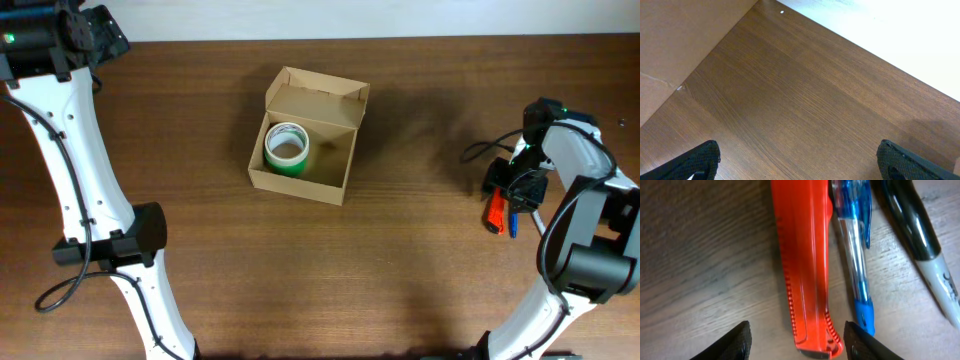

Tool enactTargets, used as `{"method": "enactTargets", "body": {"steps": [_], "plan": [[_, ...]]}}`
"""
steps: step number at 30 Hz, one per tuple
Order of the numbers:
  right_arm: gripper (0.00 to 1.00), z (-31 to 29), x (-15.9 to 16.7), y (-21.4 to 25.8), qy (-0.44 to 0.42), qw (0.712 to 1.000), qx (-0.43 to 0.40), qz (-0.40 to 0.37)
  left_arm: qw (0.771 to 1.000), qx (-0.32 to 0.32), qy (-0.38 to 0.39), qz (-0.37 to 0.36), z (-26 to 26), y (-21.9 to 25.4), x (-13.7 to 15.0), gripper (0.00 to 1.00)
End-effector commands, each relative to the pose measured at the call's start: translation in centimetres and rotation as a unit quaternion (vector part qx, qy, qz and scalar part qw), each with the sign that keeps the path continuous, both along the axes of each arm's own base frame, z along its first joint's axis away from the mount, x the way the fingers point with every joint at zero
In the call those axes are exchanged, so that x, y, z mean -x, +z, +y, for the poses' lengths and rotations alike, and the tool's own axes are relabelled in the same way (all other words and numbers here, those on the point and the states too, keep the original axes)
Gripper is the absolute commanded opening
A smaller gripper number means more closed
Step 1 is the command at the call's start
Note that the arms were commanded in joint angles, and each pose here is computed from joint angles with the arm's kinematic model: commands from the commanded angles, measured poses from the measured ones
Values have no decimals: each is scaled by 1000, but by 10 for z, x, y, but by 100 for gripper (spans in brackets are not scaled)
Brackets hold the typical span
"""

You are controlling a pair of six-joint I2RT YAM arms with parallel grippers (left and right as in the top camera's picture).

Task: Pack container
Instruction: 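Grasp the orange box cutter with the right gripper and lift it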

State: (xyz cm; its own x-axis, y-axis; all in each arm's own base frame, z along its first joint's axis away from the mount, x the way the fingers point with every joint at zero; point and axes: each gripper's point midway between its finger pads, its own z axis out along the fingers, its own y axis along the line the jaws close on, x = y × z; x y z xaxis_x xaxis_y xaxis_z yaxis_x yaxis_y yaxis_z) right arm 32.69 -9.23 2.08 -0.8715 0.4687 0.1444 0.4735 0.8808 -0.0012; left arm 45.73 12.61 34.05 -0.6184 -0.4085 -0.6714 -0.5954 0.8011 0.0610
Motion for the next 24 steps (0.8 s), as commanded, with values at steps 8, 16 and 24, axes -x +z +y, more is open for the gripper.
{"method": "enactTargets", "body": {"steps": [8,16,24], "plan": [[61,-10,-11,-21,4,1000,12,-3,1000,-7,2,-3,3,6,4,100],[37,-16,-6,-33,-2,1000,16,14,1000,-7,2,-3,3,6,4,100],[4,-12,-9,-28,2,1000,4,10,1000,-7,2,-2,3,6,4,100]]}}
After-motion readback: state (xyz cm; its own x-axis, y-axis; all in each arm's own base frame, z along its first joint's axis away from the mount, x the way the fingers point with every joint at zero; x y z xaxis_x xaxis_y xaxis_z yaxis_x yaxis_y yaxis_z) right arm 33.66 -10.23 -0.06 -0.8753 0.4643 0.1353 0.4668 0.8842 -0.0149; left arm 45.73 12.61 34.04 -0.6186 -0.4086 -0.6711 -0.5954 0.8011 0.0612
